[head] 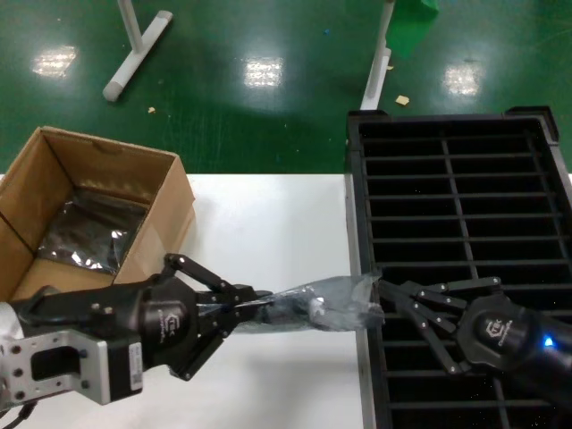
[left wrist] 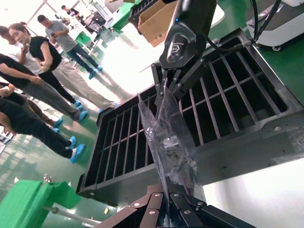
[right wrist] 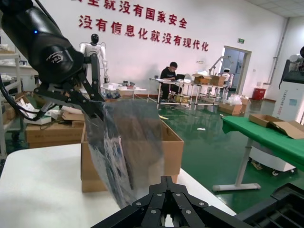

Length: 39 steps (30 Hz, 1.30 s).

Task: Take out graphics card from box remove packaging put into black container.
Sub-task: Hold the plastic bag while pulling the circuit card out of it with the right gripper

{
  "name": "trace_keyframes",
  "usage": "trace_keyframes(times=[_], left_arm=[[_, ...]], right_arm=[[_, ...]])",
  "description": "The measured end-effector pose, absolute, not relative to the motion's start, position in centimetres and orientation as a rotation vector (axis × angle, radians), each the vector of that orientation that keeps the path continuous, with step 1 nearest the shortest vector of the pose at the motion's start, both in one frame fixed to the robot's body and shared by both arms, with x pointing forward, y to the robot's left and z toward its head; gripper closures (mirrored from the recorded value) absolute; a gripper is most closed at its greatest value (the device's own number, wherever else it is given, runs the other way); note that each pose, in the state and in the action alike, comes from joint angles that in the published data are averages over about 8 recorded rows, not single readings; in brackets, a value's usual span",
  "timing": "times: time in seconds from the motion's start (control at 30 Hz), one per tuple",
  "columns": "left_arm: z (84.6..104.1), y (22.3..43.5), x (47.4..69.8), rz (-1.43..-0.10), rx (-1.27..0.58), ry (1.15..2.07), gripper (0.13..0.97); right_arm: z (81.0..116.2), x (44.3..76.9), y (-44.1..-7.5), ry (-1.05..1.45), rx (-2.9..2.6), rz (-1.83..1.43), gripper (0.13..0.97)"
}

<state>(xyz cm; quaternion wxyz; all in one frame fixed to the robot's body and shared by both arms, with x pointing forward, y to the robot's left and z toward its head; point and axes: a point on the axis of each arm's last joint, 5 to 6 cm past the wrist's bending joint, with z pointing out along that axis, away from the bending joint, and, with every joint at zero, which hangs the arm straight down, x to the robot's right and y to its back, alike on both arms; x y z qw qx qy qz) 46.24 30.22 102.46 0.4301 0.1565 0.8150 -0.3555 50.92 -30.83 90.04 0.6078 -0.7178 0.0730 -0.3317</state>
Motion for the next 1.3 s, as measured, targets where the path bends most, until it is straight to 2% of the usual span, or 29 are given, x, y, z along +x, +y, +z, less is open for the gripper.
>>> trace_keyframes(times=[0.67, 1.3], left_arm=[[102.3, 27.9, 47.9, -0.912, 0.498, 1.905, 0.955], [101.3, 27.3, 47.7, -0.938, 0.545, 1.921, 0.955]], right_arm=[[90.2, 50.4, -30.5, 0.188, -1.671, -0.701, 0.948], [90.2, 49.8, -30.8, 0.181, -1.687, -0.649, 0.944]])
